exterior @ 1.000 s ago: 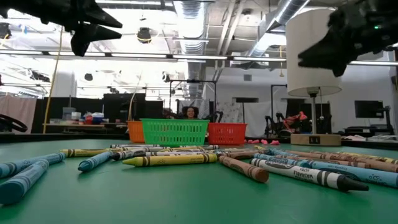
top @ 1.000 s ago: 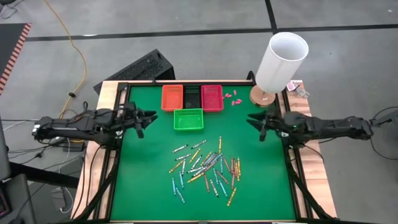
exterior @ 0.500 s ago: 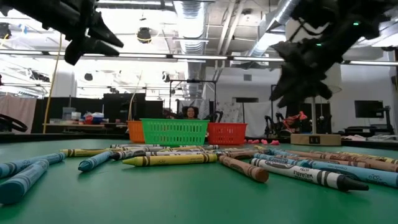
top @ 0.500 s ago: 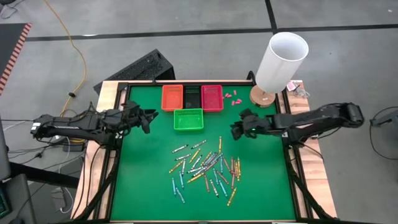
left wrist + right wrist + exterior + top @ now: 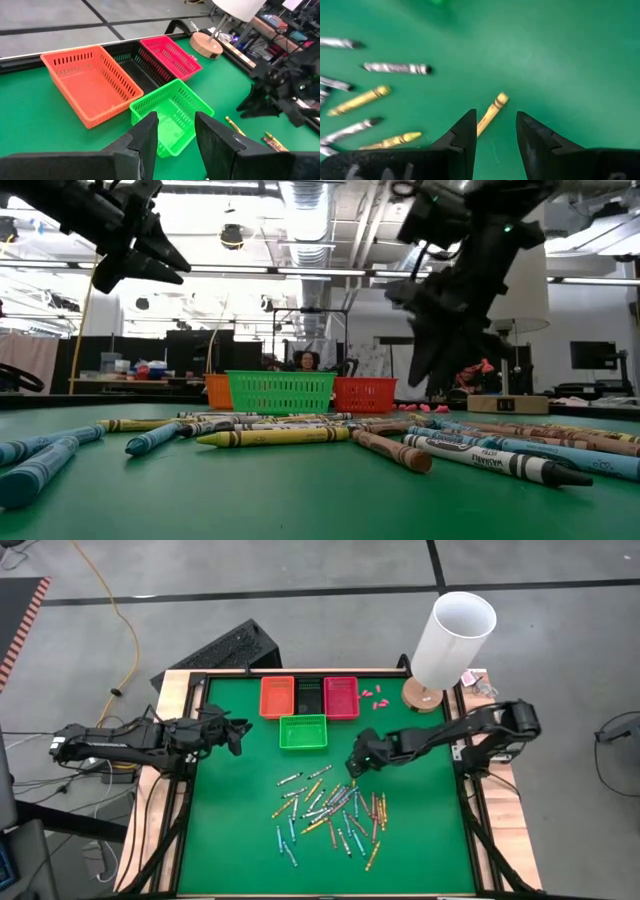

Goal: Sort crayons
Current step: Put a yellow crayon in the red basket

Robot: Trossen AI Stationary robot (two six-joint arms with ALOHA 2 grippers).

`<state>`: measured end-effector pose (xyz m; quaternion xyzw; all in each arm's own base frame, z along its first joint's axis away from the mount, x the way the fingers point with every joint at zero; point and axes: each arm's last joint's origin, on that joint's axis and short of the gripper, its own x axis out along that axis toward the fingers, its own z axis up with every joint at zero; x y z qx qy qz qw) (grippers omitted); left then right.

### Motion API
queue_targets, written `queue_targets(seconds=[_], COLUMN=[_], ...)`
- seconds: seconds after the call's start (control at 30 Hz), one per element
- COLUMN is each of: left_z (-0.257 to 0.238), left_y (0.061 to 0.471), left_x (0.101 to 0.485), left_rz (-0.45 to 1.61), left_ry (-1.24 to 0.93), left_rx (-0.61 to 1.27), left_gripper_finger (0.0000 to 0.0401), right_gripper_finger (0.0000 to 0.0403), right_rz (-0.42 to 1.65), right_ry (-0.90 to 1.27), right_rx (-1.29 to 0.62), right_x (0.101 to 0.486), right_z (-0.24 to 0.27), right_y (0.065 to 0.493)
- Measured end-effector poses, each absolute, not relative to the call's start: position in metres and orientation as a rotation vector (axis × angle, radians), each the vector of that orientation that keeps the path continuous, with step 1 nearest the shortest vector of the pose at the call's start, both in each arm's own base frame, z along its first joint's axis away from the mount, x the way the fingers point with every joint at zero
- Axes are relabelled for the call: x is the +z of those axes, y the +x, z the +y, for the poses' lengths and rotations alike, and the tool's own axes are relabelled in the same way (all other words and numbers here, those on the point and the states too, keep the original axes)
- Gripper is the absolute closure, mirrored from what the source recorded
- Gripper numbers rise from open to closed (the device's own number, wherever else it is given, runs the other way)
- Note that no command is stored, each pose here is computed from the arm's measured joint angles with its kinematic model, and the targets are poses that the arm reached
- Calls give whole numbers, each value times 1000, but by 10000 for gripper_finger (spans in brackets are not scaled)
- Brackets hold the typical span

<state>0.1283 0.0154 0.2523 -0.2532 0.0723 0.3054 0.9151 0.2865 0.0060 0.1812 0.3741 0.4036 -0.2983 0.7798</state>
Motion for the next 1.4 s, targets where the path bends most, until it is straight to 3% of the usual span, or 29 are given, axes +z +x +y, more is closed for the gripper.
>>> queue_targets(seconds=[0.63, 0.77, 0.97, 1.2, 1.4], left_z=[15, 15, 16, 16, 16], left_y=[128, 128, 128, 128, 128], left_x=[252, 252, 252, 252, 252], left_rz=[149, 149, 147, 147, 148], left_ry=[-516, -515, -513, -513, -512], left_rx=[628, 629, 636, 636, 637], left_gripper_finger=[282, 282, 282, 282, 282], right_gripper_finger=[274, 305, 390, 397, 399], right_rz=[1021, 1034, 1049, 1024, 878], right_ry=[826, 827, 805, 763, 702], right_rx=[-727, -740, -735, -710, -698], right_x=[144, 140, 139, 146, 182], right_z=[18, 18, 18, 18, 6], right_y=[313, 313, 312, 311, 303])
